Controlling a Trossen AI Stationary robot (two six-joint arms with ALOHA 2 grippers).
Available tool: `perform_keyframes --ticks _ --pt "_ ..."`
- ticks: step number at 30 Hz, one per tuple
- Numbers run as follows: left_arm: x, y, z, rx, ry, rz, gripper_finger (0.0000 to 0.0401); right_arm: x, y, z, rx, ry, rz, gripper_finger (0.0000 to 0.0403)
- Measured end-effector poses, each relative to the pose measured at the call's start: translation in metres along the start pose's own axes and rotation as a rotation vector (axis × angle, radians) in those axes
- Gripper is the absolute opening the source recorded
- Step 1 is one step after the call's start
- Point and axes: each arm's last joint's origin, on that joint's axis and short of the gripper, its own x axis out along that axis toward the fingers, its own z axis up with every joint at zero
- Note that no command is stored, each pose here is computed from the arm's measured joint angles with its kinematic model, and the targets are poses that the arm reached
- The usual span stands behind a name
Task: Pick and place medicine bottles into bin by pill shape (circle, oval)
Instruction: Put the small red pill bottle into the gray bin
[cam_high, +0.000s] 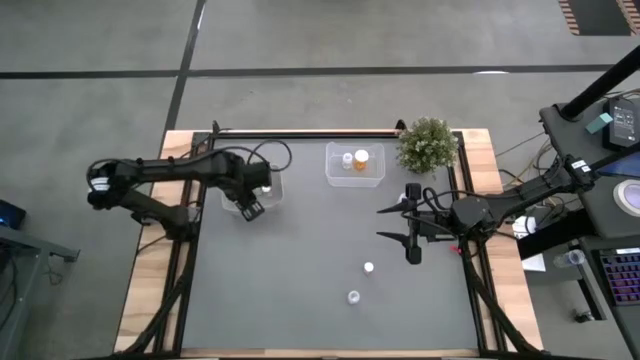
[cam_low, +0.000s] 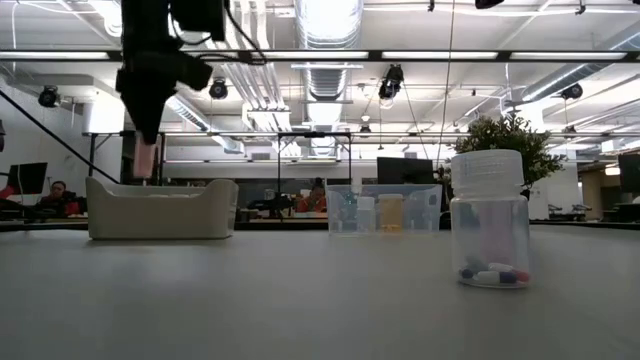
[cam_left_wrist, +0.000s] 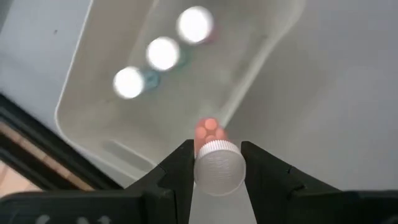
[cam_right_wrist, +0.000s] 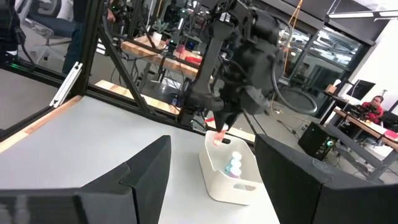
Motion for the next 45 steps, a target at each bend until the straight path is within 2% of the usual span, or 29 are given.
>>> perform_keyframes --ticks 11,16,23,45 --pt "0.038 0.035 0.003 -0.087 0.019 0.020 0.0105 0.000 0.000 0.000 -0.015 -0.002 -0.002 0.0224" --pt "0.053 0.040 0.003 -0.102 0.008 -0.035 0.0105 0.000 -0.001 0.000 -0.015 0.000 -0.008 0.0224" --pt "0.069 0.044 -0.002 -0.132 0.021 -0.042 0.0105 0.000 -0.001 0.000 -0.016 0.001 -0.008 0.0224" --pt "0.077 0.045 0.000 -0.115 0.028 -0.041 0.0112 0.000 -0.001 0.000 -0.019 0.002 -0.008 0.0224"
